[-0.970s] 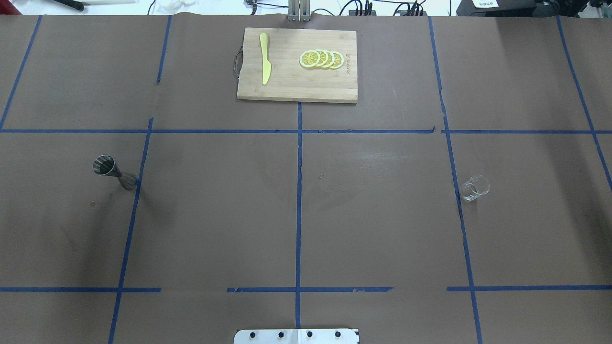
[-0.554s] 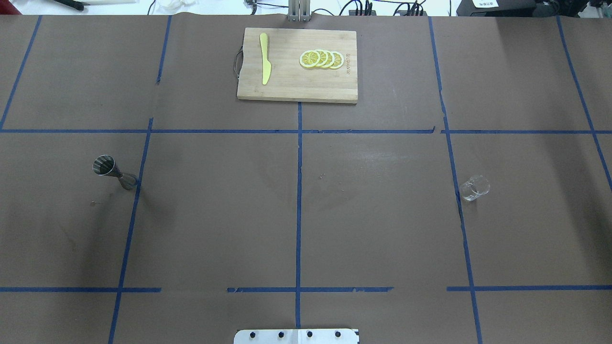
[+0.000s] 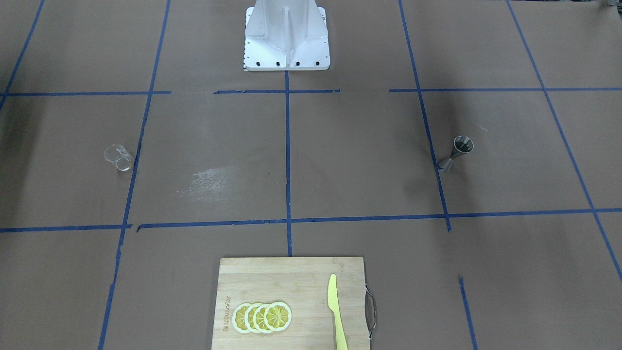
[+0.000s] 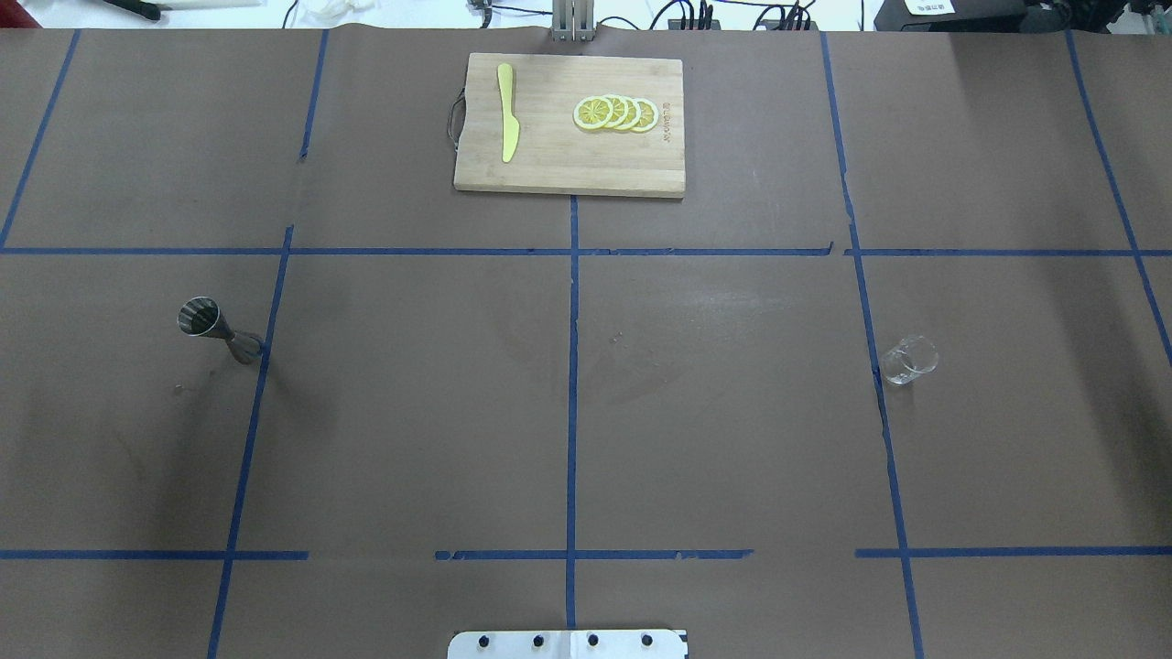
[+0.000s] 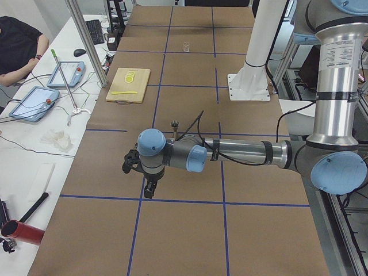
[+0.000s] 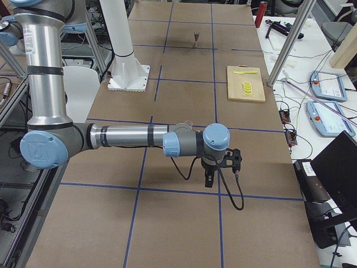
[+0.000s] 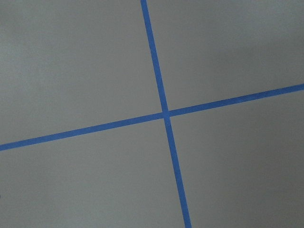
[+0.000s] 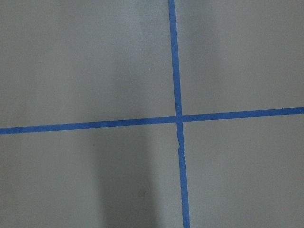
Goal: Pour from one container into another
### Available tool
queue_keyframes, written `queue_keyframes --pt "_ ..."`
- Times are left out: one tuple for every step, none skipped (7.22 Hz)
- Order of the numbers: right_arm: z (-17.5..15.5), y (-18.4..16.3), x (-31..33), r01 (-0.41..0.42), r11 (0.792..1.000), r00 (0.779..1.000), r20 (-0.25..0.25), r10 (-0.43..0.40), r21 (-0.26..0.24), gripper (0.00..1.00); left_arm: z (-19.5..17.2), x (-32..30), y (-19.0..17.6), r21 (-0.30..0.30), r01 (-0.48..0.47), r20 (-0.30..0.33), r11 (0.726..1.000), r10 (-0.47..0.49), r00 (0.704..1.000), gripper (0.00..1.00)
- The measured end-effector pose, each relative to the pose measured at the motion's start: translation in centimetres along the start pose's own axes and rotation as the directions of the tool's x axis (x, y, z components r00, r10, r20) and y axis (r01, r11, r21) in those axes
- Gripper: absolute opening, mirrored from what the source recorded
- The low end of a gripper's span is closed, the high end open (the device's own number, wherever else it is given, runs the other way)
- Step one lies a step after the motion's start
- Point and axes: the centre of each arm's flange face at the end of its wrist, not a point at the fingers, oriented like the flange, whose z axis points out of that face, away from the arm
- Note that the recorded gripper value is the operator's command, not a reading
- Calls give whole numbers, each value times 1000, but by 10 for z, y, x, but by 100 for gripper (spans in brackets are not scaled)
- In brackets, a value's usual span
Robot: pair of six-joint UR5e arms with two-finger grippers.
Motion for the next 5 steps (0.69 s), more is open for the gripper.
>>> queue_keyframes --pt "0 0 0 0 1000 1000 0 0 0 100 -1 2 -1 3 -2 -11 1000 2 1000 100" --pt "0 0 0 0 1000 1000 0 0 0 100 -2 3 -2 5 -4 -13 1000 4 1000 100" --pt "0 0 0 1 1000 1000 0 -1 0 100 -3 4 -3 6 -5 -11 1000 5 1000 100" --pt "0 0 0 0 1000 1000 -1 0 0 100 -3 4 -4 7 -6 -9 1000 7 1000 100" --pt "1 1 1 -1 1000 1000 -1 1 -2 100 -4 5 -5 8 -7 -9 1000 7 1000 100"
